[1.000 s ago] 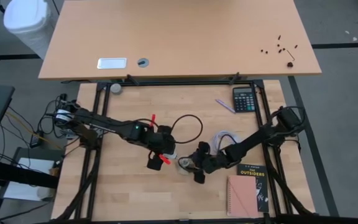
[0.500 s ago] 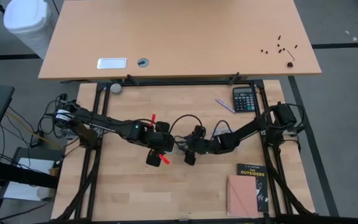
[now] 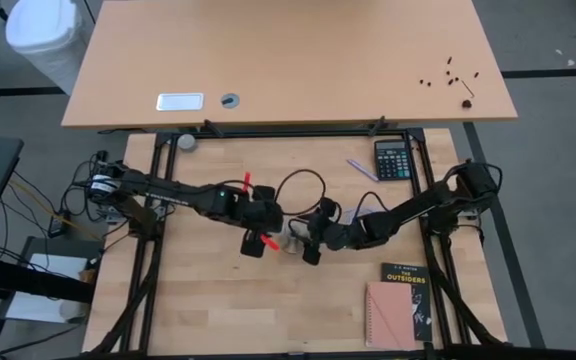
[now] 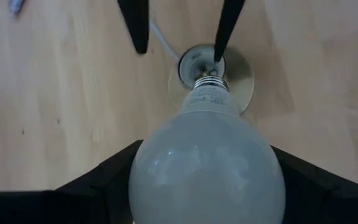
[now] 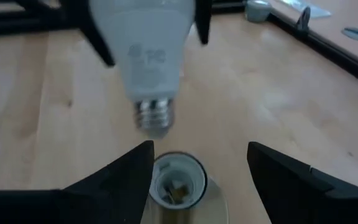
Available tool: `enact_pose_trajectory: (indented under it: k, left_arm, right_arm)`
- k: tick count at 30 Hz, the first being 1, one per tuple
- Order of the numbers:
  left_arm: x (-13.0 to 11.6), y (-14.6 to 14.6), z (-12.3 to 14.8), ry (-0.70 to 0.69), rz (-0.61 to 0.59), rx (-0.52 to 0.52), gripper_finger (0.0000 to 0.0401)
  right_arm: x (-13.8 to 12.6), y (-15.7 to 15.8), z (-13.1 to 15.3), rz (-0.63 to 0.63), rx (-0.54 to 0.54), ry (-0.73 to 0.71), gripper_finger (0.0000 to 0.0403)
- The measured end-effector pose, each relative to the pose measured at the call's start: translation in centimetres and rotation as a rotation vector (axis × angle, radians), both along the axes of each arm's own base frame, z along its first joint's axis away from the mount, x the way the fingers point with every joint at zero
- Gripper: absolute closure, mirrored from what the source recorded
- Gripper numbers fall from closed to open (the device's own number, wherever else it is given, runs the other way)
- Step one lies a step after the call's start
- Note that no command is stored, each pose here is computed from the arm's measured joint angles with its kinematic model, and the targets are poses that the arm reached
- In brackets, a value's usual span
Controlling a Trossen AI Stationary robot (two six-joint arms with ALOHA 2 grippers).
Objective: Screw lightbulb
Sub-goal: Insert the light bulb into the lamp
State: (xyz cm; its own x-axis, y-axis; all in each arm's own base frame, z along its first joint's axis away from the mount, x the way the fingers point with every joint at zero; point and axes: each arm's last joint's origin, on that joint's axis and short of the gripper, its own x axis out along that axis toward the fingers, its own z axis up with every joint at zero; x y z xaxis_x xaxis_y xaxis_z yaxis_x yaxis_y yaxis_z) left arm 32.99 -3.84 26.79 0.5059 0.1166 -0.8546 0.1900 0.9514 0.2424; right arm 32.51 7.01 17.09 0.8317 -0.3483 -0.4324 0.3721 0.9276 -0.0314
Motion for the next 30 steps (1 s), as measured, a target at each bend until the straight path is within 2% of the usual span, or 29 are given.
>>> enact_pose_trajectory:
  k: [9,13,17,30]
  left_arm:
    - [0.1,0.1,0.3,-0.005,-0.027,0.000,0.0120]
    - [0.0,0.3,0.2,0.010,-0.023,0.002,0.0120]
    - [0.0,0.4,0.2,0.016,-0.026,0.006,0.0120]
    - [0.6,0.3,0.5,-0.058,-0.051,0.008,0.0120]
  right_arm:
    - [0.3,-0.7,0.2,-0.017,0.007,-0.022,0.0135]
    - [0.0,-0.6,0.1,0.001,0.008,0.012,0.0135]
    - [-0.2,-0.2,1.3,0.018,0.018,-0.036,0.0135]
    - [0.0,-0.4,1.9,0.035,0.014,-0.082,0.0135]
